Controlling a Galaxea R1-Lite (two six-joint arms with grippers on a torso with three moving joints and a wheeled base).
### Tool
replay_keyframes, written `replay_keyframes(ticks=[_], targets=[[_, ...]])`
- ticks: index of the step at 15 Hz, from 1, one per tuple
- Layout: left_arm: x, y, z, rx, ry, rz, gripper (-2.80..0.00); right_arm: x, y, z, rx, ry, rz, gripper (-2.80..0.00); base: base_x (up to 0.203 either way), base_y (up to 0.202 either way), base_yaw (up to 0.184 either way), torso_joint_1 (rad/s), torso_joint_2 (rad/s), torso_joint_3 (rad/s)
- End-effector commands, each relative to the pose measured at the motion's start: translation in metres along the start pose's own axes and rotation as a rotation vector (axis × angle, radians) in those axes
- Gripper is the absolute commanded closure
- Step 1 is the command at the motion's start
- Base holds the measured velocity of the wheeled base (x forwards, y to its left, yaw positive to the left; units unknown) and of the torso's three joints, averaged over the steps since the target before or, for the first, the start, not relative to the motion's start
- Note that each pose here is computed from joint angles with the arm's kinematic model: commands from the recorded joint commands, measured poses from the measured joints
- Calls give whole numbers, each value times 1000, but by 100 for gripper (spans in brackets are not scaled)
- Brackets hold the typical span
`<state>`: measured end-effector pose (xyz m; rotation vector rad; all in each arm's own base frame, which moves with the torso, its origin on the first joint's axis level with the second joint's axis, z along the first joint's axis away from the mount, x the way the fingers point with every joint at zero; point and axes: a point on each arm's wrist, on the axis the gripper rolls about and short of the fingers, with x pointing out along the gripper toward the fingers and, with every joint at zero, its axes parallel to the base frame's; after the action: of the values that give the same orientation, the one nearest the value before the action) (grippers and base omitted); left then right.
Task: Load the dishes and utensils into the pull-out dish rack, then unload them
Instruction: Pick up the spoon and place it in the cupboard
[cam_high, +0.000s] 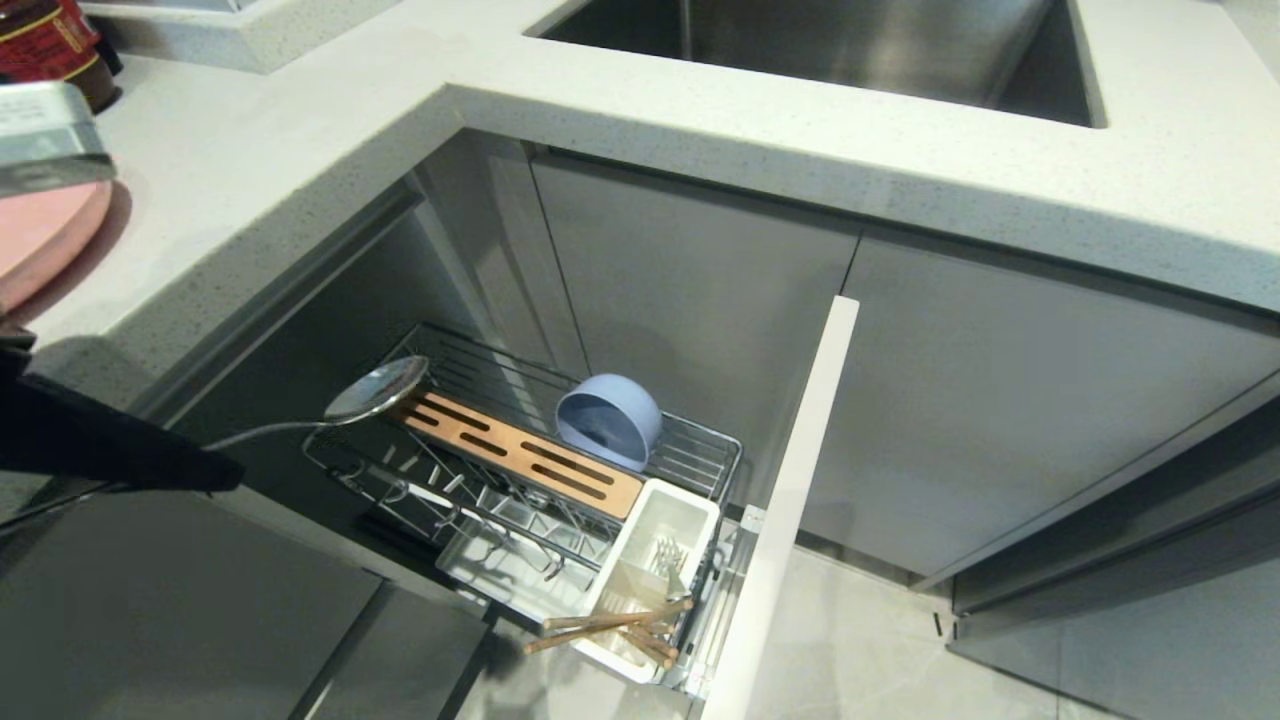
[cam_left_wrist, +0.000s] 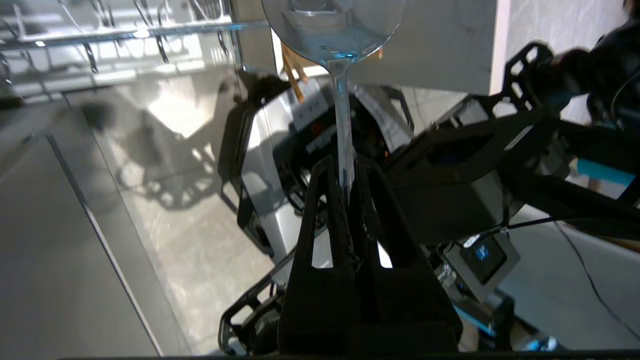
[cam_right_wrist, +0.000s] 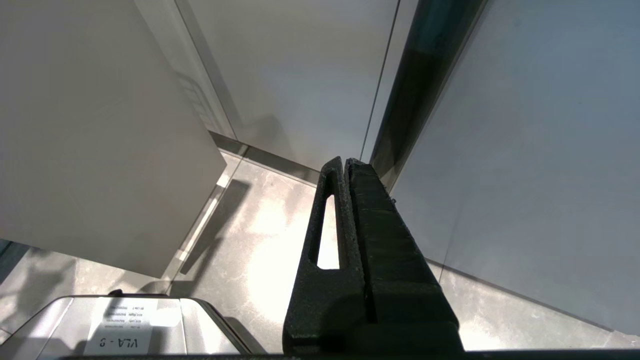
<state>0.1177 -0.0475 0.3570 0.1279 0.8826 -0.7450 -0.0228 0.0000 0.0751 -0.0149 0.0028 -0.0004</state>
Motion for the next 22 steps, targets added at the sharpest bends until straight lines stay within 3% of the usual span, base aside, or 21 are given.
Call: replay_keyframes(ticks=[1, 7, 12, 22], targets=[[16, 5, 8, -11, 75, -7, 0, 0, 0, 0, 0, 0, 0, 0, 0, 0, 0, 0, 0, 0], [61, -6, 26, -71, 259, 33, 0, 0, 0, 0, 0, 0, 0, 0, 0, 0, 0, 0, 0, 0], [97, -9, 37, -100, 366, 49, 0, 0, 0, 0, 0, 0, 0, 0, 0, 0, 0, 0, 0, 0], [172, -39, 52, -193, 594, 98, 0, 0, 0, 0, -1, 0, 0, 0, 0, 0, 0, 0, 0, 0]])
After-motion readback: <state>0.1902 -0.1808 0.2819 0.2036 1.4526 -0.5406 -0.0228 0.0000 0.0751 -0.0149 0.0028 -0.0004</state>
